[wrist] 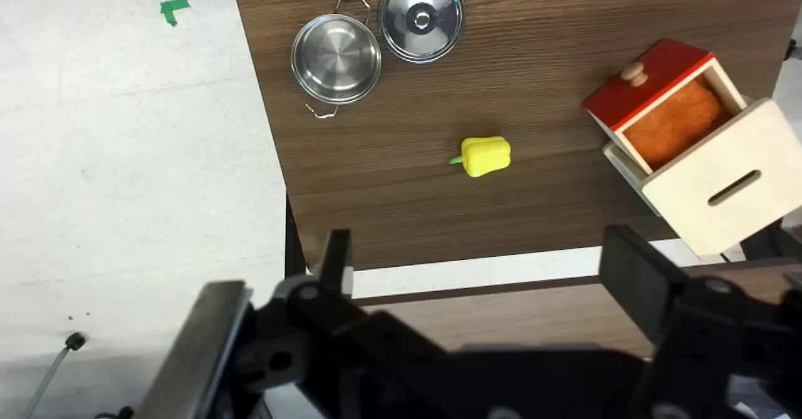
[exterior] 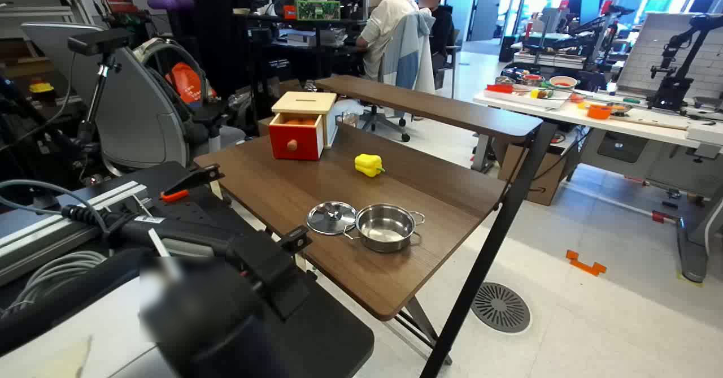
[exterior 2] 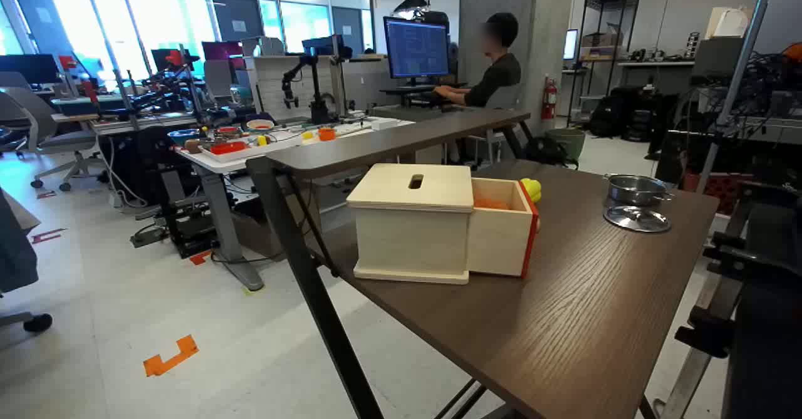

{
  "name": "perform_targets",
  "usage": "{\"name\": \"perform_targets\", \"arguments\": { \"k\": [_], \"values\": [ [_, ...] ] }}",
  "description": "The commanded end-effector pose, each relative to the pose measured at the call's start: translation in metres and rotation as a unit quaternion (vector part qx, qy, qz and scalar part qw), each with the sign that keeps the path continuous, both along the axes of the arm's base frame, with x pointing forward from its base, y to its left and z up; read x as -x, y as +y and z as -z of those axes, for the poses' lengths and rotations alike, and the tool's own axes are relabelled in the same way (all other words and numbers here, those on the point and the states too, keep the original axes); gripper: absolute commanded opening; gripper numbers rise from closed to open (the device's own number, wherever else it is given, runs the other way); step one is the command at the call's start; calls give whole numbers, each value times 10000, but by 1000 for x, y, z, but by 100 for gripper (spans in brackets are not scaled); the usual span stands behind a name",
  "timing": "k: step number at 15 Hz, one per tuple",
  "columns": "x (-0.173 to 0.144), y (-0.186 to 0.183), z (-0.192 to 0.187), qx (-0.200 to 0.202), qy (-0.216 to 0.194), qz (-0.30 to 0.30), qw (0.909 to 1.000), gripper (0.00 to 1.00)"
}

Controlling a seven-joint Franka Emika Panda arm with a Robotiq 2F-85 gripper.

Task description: Push closed the drawer

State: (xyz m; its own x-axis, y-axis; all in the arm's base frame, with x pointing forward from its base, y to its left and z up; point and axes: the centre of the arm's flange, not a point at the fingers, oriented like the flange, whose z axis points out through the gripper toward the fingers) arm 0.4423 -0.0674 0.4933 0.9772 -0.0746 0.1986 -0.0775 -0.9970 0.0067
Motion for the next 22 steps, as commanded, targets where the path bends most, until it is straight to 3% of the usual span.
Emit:
{"name": "perform_targets", "arguments": {
  "k": [1, 7, 11, 14, 15, 18, 22],
  "values": [
    [0, 0, 0, 1, -5, 0, 10000, 100],
    [-10, 42, 33, -332, -243, -1171, 9923, 100],
    [-20, 88, 94, -612, 80, -2247, 9725, 100],
    [-20, 117, 152, -718, 553, -2977, 9503, 100],
    [-18, 125, 175, -683, 759, -3166, 9430, 100],
    [-14, 140, 237, -382, 1188, -3380, 9328, 100],
    [-15, 158, 293, 53, 1285, -3685, 9207, 100]
  ]
}}
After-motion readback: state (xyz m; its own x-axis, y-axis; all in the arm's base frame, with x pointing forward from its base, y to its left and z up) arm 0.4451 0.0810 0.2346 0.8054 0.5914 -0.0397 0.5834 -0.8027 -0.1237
